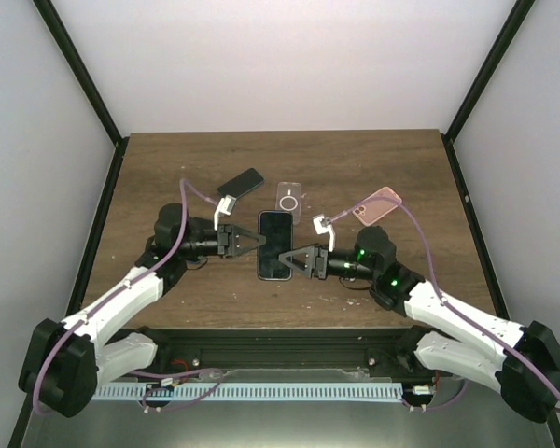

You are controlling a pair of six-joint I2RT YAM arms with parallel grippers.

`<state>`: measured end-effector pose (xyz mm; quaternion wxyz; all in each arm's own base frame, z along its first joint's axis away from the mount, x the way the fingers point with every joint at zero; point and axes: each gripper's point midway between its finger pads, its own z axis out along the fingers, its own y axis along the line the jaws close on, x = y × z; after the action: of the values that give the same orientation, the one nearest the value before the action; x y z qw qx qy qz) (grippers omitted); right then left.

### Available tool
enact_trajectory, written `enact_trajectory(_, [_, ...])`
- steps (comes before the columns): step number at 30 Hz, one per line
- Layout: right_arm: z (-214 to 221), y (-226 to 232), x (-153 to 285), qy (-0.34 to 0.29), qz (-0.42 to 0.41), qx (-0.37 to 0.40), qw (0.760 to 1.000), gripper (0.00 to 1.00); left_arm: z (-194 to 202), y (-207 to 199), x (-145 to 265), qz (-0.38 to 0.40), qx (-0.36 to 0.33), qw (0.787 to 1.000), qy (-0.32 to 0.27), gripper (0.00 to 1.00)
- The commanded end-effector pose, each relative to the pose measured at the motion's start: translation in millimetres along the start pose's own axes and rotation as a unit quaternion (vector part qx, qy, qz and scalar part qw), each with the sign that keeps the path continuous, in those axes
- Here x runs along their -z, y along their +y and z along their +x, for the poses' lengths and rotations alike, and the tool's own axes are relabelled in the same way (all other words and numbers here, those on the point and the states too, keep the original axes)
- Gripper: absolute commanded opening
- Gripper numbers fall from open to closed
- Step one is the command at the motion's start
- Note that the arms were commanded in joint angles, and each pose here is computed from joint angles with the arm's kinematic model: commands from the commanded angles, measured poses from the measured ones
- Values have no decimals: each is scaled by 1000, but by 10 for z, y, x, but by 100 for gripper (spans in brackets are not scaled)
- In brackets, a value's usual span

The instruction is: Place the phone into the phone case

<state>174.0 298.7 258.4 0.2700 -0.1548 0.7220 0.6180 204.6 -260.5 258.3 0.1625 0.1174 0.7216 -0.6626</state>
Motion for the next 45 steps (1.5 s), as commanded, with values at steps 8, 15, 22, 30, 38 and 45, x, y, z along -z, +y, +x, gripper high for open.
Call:
enact_trajectory(8, [149,-7,54,10,-18,-42,999,42,-364,-100,-47,12,-62,996,-64,0])
enact_trajectory(15, [213,-184,36,13,12,-82,996,25,-372,74,-46,-22,-79,994,-72,0])
enact_trajectory(22, [227,-300,11,10,31,-110,993,1,-360,219,9,-73,-109,988,-80,0])
enact_trajectory(30, [195,-121,3,20,-5,-37,999,1,-326,156,-2,-67,-81,993,-61,24])
enact_trajectory(38, [256,10,48,47,-20,22,998,1,-447,-70,92,-48,-88,992,-81,33])
enact_trajectory(45, [307,26,52,56,-32,22,998,1,-479,-55,133,-57,-102,990,-83,33])
